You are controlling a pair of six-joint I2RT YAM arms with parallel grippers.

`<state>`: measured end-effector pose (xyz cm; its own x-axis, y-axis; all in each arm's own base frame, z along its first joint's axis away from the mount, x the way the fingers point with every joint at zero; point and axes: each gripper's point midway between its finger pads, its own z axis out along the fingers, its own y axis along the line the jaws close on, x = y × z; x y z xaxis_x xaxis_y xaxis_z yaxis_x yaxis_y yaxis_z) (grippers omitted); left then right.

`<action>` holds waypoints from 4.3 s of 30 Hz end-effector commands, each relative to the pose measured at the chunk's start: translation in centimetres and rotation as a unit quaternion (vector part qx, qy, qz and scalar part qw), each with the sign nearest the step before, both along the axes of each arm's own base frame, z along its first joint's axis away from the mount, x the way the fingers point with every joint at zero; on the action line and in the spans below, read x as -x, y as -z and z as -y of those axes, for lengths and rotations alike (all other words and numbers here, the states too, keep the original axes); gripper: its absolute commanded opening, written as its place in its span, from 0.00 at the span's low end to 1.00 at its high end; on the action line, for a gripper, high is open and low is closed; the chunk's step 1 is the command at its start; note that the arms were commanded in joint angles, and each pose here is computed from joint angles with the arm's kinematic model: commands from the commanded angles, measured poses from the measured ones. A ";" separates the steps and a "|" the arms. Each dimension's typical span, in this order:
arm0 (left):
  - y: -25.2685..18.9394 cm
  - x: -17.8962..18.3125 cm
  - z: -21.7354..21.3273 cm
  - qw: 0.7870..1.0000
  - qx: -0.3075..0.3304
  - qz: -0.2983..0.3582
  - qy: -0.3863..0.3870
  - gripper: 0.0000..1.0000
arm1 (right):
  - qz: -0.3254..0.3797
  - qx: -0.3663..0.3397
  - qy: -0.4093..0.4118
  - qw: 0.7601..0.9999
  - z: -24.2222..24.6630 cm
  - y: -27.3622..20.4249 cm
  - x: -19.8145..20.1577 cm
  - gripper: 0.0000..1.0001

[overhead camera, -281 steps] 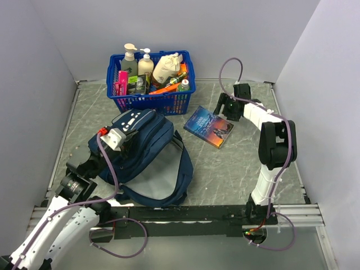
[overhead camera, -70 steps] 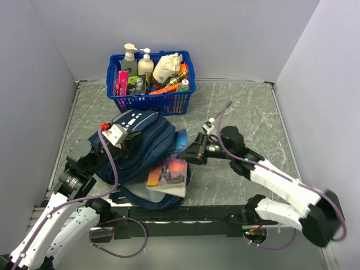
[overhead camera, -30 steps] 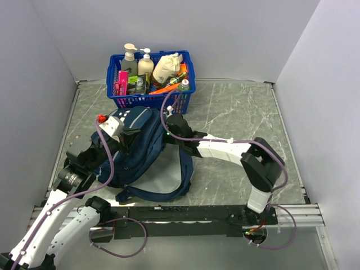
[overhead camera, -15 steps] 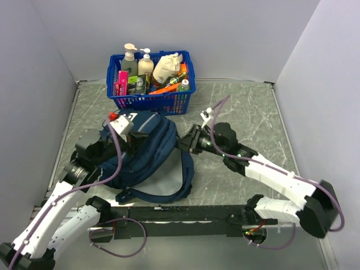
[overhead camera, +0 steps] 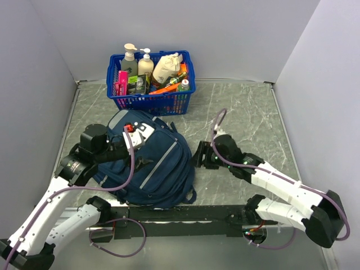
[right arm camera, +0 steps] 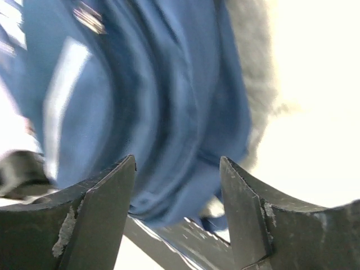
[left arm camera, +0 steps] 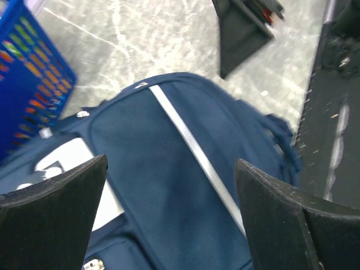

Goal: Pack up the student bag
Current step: Place the book in the student bag, then adjust the student bag at the center of the board, then zip the student bag at the center of the board.

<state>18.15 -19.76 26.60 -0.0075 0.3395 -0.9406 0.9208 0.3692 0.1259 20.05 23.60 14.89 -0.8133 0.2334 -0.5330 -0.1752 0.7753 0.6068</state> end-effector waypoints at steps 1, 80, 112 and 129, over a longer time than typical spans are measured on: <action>-0.7 -0.6 -2.0 0.997 -0.051 0.048 -0.011 0.96 | -0.072 0.055 -0.029 0.995 0.7 5.8 3.3 0.71; 15.0 -0.8 1.0 0.949 -0.231 0.208 0.058 0.52 | 0.062 0.063 -0.060 0.994 1.0 1.3 5.2 1.00; 3.2 -4.9 4.0 0.974 -0.075 0.200 -0.069 0.01 | 0.229 0.131 -0.180 0.948 -6.9 3.8 5.4 0.68; 3.1 -5.2 3.6 0.979 -0.060 0.179 -0.083 0.01 | 0.292 0.224 -0.083 0.926 -9.1 7.9 2.5 0.64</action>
